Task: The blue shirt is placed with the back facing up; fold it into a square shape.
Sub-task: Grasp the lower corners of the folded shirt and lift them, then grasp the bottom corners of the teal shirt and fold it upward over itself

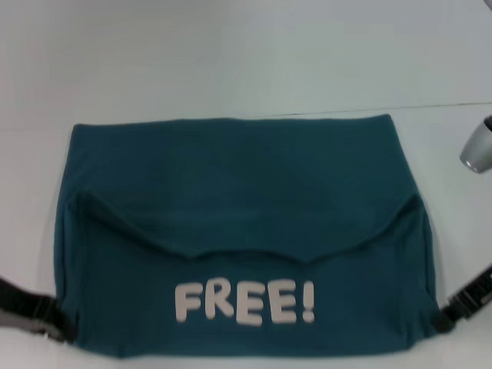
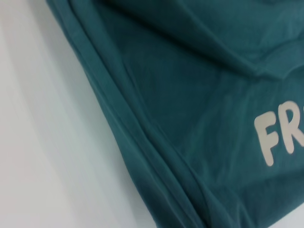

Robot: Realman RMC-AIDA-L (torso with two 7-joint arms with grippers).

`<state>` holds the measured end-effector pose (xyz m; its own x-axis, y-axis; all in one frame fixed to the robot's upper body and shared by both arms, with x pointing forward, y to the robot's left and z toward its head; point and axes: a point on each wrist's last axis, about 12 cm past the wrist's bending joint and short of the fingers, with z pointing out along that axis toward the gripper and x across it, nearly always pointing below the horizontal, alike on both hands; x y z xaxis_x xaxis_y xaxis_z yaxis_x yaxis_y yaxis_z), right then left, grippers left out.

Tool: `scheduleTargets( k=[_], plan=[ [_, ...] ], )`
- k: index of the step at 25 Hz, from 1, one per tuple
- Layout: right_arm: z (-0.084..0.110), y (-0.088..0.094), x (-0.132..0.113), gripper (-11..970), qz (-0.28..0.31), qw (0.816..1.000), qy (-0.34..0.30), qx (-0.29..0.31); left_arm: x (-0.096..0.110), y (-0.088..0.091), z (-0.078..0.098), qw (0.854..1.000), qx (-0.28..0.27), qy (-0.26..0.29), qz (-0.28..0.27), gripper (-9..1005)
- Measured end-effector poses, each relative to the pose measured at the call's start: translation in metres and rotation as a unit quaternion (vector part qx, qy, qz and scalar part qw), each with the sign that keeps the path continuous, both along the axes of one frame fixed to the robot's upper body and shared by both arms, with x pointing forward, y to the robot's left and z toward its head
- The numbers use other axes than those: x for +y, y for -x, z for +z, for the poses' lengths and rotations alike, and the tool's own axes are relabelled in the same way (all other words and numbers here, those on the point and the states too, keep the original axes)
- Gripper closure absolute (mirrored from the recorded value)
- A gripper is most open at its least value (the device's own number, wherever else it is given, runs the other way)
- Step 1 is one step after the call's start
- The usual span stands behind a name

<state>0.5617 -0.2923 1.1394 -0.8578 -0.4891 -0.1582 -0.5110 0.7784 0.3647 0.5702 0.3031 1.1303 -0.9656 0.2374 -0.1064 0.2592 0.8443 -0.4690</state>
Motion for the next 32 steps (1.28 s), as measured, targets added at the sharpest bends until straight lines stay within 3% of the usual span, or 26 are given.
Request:
scheduleTargets(
  k=[7,19,26,32],
  plan=[
    [0.007,0.022,-0.006,868,0.033,0.999,0.001,0.033,0.005,0.027,-0.007,0.998,0.064,0.018,-0.017,892],
    [-0.010,0.039,0.001,869,0.065,0.995,0.022,0.073,0.020,0.072,-0.010,0.993,0.113,0.041,-0.001,892],
    [0.004,0.030,-0.015,869,0.043,0.998,-0.030,0.026,0.031,0.076,-0.006,0.991,0.068,0.113,0.023,892],
    [0.026,0.018,-0.048,869,-0.017,0.995,-0.088,-0.038,0.047,0.067,0.008,0.980,-0.003,0.190,0.054,892]
  ],
)
